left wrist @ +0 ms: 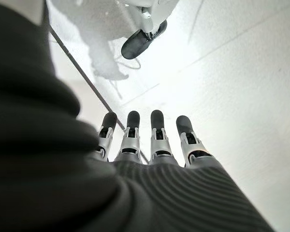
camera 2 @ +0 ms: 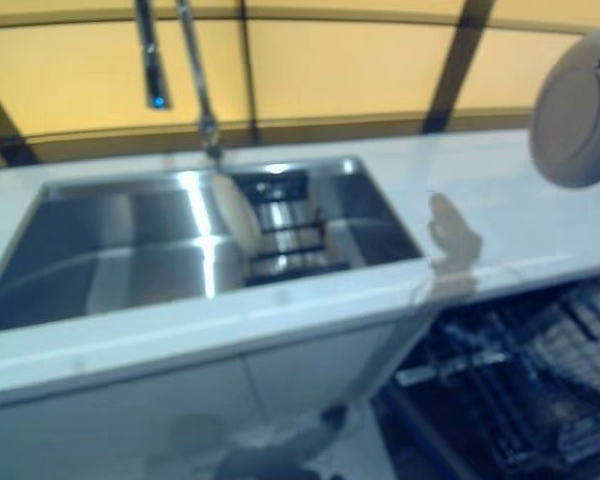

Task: Take plates into dishwasher

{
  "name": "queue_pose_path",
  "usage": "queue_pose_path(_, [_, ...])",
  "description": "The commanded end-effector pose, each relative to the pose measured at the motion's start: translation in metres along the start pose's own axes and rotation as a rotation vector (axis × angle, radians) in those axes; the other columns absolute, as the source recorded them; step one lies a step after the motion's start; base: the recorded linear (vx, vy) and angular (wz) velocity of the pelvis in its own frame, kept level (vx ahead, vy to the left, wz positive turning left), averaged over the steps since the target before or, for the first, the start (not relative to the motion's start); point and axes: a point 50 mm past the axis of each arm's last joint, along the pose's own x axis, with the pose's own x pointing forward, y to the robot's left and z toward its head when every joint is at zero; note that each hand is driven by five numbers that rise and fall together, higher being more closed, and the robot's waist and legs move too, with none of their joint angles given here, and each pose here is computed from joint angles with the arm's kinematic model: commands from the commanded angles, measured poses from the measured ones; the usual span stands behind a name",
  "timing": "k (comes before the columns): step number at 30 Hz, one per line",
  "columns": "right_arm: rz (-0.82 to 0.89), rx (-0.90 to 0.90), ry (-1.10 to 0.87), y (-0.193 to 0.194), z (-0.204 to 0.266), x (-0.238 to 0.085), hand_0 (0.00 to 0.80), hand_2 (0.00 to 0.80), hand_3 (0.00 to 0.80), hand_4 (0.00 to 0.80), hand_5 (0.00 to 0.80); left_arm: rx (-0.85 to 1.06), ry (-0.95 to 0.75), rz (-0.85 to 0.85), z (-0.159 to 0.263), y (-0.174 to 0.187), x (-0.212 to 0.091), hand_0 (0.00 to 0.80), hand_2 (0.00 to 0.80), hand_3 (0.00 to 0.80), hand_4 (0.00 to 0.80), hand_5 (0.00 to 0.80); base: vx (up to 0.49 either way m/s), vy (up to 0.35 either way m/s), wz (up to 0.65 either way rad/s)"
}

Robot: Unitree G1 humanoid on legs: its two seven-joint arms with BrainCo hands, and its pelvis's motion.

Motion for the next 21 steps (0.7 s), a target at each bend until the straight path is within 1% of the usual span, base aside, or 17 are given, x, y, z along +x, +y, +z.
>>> queue_pose_path(1, [-0.093,-0.042,-0.009,-0.04,-0.006,-0.012,0.8,0.8,0.8,0.8,0.8,0.082,0.042,0.058,-0.008,0.024,-0.001,0.0,0.0,0.0,0.0,0.0,0.004,-0.026,-0.16])
queue_pose_path(5, [-0.087,-0.075,0.025,-0.05,-0.024,-0.018,0.8,0.8,0.8,0.8,0.8,0.085,0.055,0.059,-0.009,0.027,-0.001,0.0,0.0,0.0,0.0,0.0,-0.006,-0.026,-0.11])
queue_pose_path(9, [-0.056,-0.115,0.042,-0.051,-0.039,-0.02,0.8,0.8,0.8,0.8,0.8,0.083,0.066,0.059,-0.013,0.028,-0.001,0.0,0.0,0.0,0.0,0.0,-0.01,-0.025,-0.1])
queue_pose_path(19, [0.085,-0.172,0.113,-0.036,-0.096,-0.031,0.8,0.8,0.8,0.8,0.8,0.058,0.056,0.072,-0.011,0.036,-0.002,0.0,0.0,0.0,0.0,0.0,-0.015,-0.038,-0.11])
queue_pose_path(21, [0.147,-0.192,0.103,-0.027,-0.105,-0.034,0.8,0.8,0.8,0.8,0.8,0.058,0.056,0.074,-0.012,0.037,-0.002,0.0,0.0,0.0,0.0,0.0,-0.006,-0.034,-0.03])
